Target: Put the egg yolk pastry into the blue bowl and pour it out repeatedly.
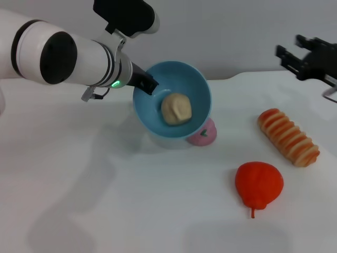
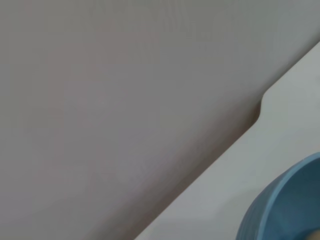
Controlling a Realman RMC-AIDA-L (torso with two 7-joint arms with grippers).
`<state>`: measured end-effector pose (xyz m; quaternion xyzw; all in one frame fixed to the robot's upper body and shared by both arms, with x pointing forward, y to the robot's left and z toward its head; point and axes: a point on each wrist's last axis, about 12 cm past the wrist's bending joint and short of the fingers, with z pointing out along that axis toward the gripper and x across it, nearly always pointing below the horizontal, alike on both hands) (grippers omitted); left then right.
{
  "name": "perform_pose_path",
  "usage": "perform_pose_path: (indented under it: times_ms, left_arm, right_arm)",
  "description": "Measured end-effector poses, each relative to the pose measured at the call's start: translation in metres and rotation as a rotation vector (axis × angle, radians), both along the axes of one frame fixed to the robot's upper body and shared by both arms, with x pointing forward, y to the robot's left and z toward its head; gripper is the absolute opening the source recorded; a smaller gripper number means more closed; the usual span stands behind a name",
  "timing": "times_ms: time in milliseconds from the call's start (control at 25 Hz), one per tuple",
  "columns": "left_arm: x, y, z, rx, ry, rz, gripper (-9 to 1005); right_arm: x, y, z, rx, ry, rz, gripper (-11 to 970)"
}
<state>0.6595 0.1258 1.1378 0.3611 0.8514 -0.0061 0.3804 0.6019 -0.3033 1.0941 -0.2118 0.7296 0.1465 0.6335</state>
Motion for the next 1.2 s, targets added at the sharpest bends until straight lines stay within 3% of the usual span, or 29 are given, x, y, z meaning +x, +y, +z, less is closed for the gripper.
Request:
perform_pose_path:
  times_ms: [480,720,880,1200]
  left_arm:
    - [0.004,-0.015,0.009,-0.013,-0.114,-0.059,0]
    - [0.005,-0.038,0.023,-0.039,-0.245,-0.144,0]
    - [0.004,-0.062,0.044,-0.064,-0.345,-0.221,0]
    - [-0.002,-0.097,0.082,-0.057,-0.517,-0.349,-1]
  right_arm:
    - [-0.075,-0.072,-0.051,0.064,-0.032,-0.382,505]
    - [-0.105,-0.078,-0.076,0.084,0.012,-0.445,504]
    - [-0.121,-0.079,-0.087,0.12,0.007,-0.496,504]
    - [-0.132,-0.082,-0.091,0.171,-0.004,-0.547,504]
